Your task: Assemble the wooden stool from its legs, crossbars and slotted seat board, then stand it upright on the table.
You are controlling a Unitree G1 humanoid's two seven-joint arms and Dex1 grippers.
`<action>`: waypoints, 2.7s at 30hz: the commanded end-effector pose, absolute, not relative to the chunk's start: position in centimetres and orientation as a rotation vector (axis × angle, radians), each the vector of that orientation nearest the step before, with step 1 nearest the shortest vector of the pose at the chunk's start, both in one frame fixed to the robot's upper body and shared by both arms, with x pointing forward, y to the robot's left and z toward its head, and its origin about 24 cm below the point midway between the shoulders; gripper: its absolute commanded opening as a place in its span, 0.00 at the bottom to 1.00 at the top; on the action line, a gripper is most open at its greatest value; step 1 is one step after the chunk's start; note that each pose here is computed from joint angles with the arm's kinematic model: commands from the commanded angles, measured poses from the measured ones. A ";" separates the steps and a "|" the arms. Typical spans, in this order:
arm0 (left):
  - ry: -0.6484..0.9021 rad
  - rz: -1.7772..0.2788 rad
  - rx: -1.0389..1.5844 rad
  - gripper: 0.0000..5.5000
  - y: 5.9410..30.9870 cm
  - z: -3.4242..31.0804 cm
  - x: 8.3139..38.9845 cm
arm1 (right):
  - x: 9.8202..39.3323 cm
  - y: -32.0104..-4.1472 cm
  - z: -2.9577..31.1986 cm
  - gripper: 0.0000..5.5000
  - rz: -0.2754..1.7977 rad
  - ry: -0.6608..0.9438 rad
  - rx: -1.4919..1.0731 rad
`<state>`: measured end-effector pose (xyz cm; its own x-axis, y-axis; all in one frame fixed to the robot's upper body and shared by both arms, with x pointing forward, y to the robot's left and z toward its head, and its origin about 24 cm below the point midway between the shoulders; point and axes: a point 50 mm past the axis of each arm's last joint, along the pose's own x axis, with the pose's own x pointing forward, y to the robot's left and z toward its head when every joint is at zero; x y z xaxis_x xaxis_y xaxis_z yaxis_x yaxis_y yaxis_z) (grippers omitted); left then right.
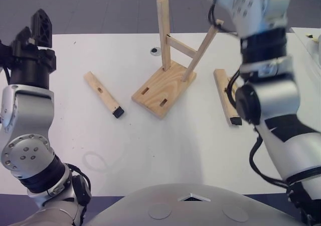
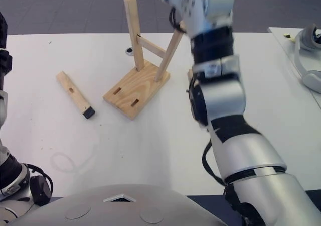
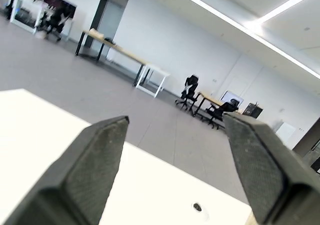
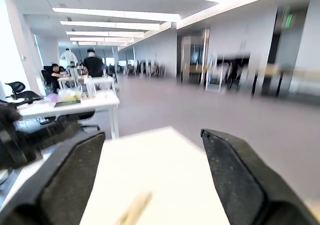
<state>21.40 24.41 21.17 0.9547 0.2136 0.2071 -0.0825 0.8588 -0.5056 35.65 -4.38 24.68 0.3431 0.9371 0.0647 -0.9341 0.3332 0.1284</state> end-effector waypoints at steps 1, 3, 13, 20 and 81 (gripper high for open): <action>-0.192 0.296 -0.533 0.64 26.1 17.9 19.1 | 29.4 -11.5 11.3 0.66 1.196 0.605 0.100; -0.188 0.306 -0.513 0.64 26.6 17.8 18.8 | 28.9 -14.1 11.0 0.66 1.214 0.659 0.053; -0.201 0.329 -0.514 0.64 26.2 17.2 18.1 | 36.1 -23.5 12.9 0.66 0.591 0.570 -0.460; -0.201 0.360 -0.522 0.64 26.0 16.6 17.1 | 37.9 -23.4 14.2 0.66 0.520 0.492 -0.464; -0.150 0.216 -0.560 0.64 28.5 17.7 18.5 | 39.8 -15.6 31.6 0.24 0.434 -0.423 -0.188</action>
<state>17.35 28.09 13.51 0.9579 0.2804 -0.0621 -0.2643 0.7756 -0.5732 40.87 -18.05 26.89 0.9065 0.3813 0.1814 -0.3435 0.9157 -0.2084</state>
